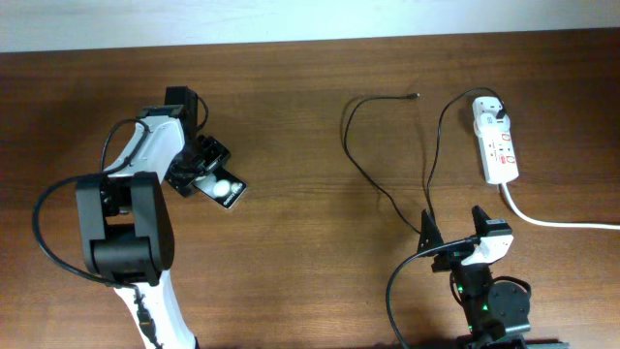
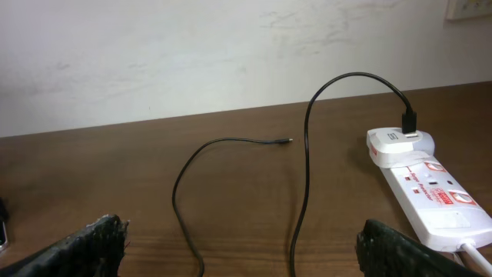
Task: Plug charger to phone and switch on socket
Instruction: 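Close the left gripper on the phone's long edges, then lift the phone with the left gripper and turn it upright, then reach the right gripper to the black cable's USB-C end, then grasp the cable plug with the right gripper and lift it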
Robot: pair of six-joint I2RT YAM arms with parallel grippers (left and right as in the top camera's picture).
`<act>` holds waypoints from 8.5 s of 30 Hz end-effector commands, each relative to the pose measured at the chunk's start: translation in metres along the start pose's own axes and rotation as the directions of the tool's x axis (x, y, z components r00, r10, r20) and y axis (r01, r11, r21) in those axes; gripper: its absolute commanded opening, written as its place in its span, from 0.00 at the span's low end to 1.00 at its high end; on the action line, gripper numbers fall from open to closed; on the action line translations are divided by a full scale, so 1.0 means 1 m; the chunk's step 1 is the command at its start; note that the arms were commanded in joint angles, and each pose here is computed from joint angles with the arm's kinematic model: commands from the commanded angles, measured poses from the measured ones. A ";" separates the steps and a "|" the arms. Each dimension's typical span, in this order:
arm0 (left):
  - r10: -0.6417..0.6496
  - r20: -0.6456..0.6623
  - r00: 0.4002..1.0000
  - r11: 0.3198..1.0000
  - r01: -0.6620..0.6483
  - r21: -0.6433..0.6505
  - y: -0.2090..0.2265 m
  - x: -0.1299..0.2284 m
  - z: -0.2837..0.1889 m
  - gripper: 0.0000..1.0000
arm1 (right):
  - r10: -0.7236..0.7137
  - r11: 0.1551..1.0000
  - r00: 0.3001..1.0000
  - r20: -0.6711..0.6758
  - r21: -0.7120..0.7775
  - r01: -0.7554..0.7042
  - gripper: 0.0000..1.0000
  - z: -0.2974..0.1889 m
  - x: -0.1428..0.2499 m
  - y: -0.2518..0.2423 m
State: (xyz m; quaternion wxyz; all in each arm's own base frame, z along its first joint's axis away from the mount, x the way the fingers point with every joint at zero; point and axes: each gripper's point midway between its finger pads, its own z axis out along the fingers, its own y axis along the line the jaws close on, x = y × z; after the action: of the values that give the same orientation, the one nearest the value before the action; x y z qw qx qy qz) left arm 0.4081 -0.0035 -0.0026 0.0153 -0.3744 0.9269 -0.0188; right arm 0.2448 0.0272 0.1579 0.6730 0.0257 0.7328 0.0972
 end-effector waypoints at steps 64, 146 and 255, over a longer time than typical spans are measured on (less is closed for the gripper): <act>0.178 -0.088 0.980 0.978 -0.186 -0.094 0.001 0.011 -0.016 0.66 | -0.008 1.000 1.000 -0.007 -0.010 0.008 0.99 0.000 0.003 0.002; 0.417 -0.462 0.783 0.454 0.261 0.852 -0.025 0.183 -0.262 0.61 | 0.194 0.952 0.978 -0.080 -0.226 -0.207 0.99 -0.005 0.006 0.041; -0.148 -0.131 0.980 0.471 0.186 0.862 0.089 0.211 -0.226 0.99 | 0.505 0.484 0.004 -0.863 0.279 -0.830 0.04 0.051 -0.033 0.275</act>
State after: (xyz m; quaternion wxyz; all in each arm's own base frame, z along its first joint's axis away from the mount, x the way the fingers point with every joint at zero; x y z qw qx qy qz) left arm 0.1870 -0.0773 0.2123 0.2055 -0.3790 0.7674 -0.4746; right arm 0.2699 0.2864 0.2223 0.0654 0.2101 0.8419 0.4927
